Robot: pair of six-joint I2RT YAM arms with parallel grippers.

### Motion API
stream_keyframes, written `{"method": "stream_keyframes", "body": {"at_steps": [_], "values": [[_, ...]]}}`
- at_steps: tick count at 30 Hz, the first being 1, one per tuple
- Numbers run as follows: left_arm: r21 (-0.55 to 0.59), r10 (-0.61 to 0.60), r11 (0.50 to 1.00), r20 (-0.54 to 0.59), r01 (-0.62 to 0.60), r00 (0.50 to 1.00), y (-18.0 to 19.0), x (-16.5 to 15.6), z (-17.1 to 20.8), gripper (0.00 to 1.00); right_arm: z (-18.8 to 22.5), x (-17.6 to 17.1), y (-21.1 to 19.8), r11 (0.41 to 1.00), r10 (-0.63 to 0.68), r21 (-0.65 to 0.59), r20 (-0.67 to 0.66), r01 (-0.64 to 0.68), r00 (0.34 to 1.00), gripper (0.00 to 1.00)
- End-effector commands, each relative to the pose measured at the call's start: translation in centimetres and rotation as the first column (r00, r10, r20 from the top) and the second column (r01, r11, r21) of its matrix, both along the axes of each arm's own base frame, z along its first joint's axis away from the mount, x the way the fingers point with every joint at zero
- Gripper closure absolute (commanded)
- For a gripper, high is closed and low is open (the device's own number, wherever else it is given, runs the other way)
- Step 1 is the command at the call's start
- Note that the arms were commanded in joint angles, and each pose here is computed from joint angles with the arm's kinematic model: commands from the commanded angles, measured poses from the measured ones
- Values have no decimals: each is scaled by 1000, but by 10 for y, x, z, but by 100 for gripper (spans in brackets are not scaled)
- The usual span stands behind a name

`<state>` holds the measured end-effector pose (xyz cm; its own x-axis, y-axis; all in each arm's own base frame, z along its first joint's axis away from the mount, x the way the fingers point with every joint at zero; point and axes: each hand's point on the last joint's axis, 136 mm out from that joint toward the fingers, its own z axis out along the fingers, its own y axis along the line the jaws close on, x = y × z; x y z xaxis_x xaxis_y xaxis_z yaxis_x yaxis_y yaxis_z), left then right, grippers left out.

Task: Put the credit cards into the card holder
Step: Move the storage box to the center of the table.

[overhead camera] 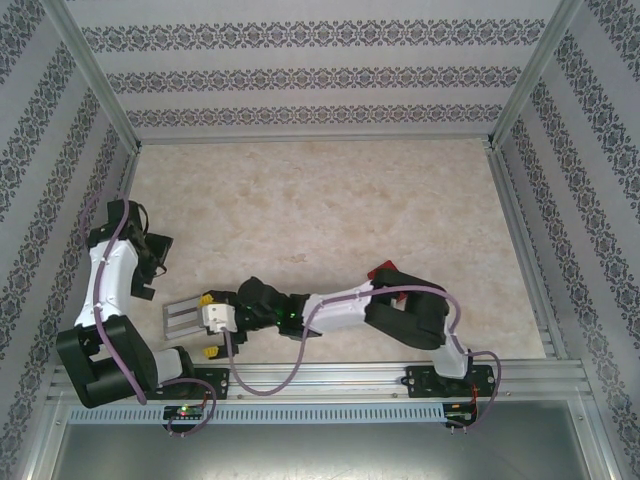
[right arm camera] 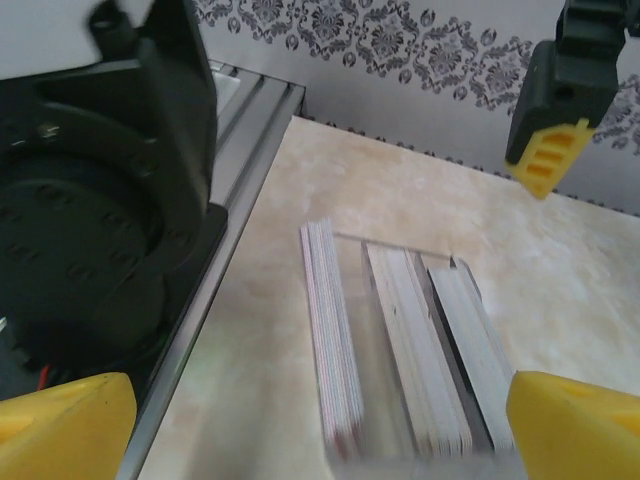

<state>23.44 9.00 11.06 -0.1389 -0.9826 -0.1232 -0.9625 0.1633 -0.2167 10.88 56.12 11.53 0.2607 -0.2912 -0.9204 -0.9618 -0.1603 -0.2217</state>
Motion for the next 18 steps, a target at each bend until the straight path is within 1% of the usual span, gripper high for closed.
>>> {"method": "stream_keyframes", "body": {"at_steps": [1, 3, 6, 10, 13, 16, 18], "values": [[-38, 31, 999, 14, -30, 999, 0, -8, 1, 1, -2, -2, 17, 997, 75, 19, 24, -76, 997, 5], [-40, 31, 999, 20, -30, 999, 1, -10, 1, 1, -13, 8, 24, 999, 45, 9, 10, -45, 999, 6], [-42, 29, 999, 20, -28, 999, 1, -12, -2, 1, -26, 15, 33, 999, 45, -18, -6, -45, 999, 10], [-78, 18, 997, 21, -16, 1000, -5, -12, -3, 1, -40, 32, 37, 998, -15, -54, 7, 15, 1000, 18], [-94, -22, 995, 60, 28, 998, -9, -4, -3, 1, -44, 44, 37, 997, -60, -57, -17, 58, 998, 25], [-107, -72, 991, 58, 78, 996, -13, -3, 0, 1, -45, 63, 31, 982, -176, -66, 31, 178, 984, 31], [-79, -89, 993, 25, 91, 996, -9, -9, 7, 1, -43, 81, 25, 957, -280, -57, 59, 283, 958, 34]]}}
